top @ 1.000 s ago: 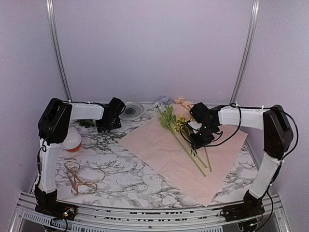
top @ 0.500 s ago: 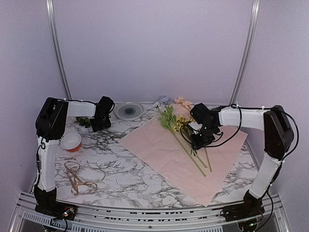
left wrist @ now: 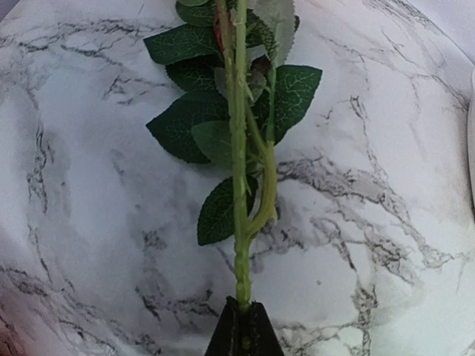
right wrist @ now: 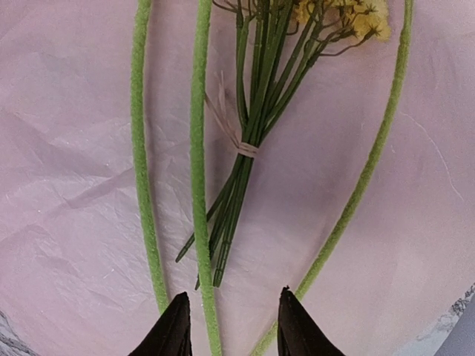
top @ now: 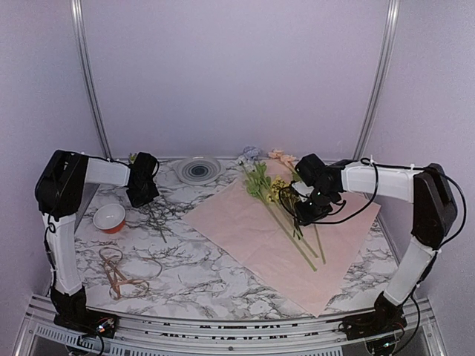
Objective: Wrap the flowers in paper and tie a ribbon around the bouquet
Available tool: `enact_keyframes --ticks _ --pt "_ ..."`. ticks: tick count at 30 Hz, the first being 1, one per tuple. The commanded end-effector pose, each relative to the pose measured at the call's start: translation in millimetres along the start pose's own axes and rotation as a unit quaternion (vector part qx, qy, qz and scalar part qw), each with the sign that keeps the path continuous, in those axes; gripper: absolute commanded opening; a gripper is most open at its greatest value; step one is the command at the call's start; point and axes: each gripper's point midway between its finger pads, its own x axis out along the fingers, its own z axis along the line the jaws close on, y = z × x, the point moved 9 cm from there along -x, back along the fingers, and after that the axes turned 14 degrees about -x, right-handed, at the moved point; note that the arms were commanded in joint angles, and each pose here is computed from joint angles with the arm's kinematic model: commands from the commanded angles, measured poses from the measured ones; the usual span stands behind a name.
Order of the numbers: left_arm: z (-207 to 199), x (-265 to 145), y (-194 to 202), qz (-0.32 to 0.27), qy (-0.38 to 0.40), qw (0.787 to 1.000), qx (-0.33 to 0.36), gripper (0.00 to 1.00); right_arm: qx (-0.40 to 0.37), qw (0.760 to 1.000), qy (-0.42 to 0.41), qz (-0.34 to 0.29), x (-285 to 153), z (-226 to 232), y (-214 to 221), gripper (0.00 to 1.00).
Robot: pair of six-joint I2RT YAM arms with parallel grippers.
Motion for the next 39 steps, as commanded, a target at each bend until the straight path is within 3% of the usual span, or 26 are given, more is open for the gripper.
enact_keyframes --ticks 1,4,7,10,12,14,18,21,22,26,32,33,37,38,39 --pt "33 -19 21 0.044 -0.018 0.999 -0.013 0.00 0.003 0.999 0.015 -0.032 -20 -4 -10 0.39" --pt "27 -60 8 -0.011 0.066 0.997 -0.043 0.00 0.001 0.998 0.018 -0.057 -31 -4 -16 0.39" --pt "14 -116 -1 -0.071 0.175 0.981 -0.046 0.00 -0.022 0.994 0.016 -0.105 -49 4 -26 0.39" --pt "-1 -180 1 -0.123 0.302 0.945 -0.033 0.00 -0.076 0.979 -0.001 -0.190 -80 28 -44 0.39" --pt "-6 -218 7 -0.151 0.378 0.913 -0.023 0.00 -0.121 0.955 -0.038 -0.268 -108 54 -57 0.39" --pt "-9 -253 15 -0.176 0.448 0.876 -0.015 0.00 -0.165 0.913 -0.104 -0.358 -138 82 -64 0.40" --pt "-10 -300 33 -0.173 0.575 0.800 -0.010 0.00 -0.214 0.793 -0.250 -0.512 -183 126 -73 0.46" --pt "-17 -323 52 -0.156 0.627 0.764 0.001 0.00 -0.232 0.716 -0.346 -0.559 -200 152 -86 0.53" --pt "-19 -329 56 -0.156 0.636 0.756 0.005 0.00 -0.233 0.710 -0.367 -0.555 -200 161 -91 0.56" --pt "-29 -346 77 -0.145 0.665 0.732 0.033 0.00 -0.250 0.713 -0.385 -0.529 -187 188 -118 0.68" --pt "-38 -358 95 -0.132 0.687 0.712 0.053 0.00 -0.237 0.725 -0.399 -0.508 -166 199 -133 0.66" --pt "-39 -357 97 -0.129 0.688 0.713 0.054 0.00 -0.237 0.724 -0.401 -0.509 -164 200 -133 0.61" --pt "-40 -353 104 -0.115 0.690 0.713 0.055 0.00 -0.216 0.743 -0.378 -0.508 -158 196 -133 0.09" --pt "-40 -352 103 -0.118 0.686 0.716 0.053 0.00 -0.206 0.749 -0.367 -0.512 -159 191 -132 0.00" --pt "-39 -349 103 -0.124 0.680 0.721 0.051 0.00 -0.191 0.757 -0.356 -0.513 -157 186 -129 0.00"
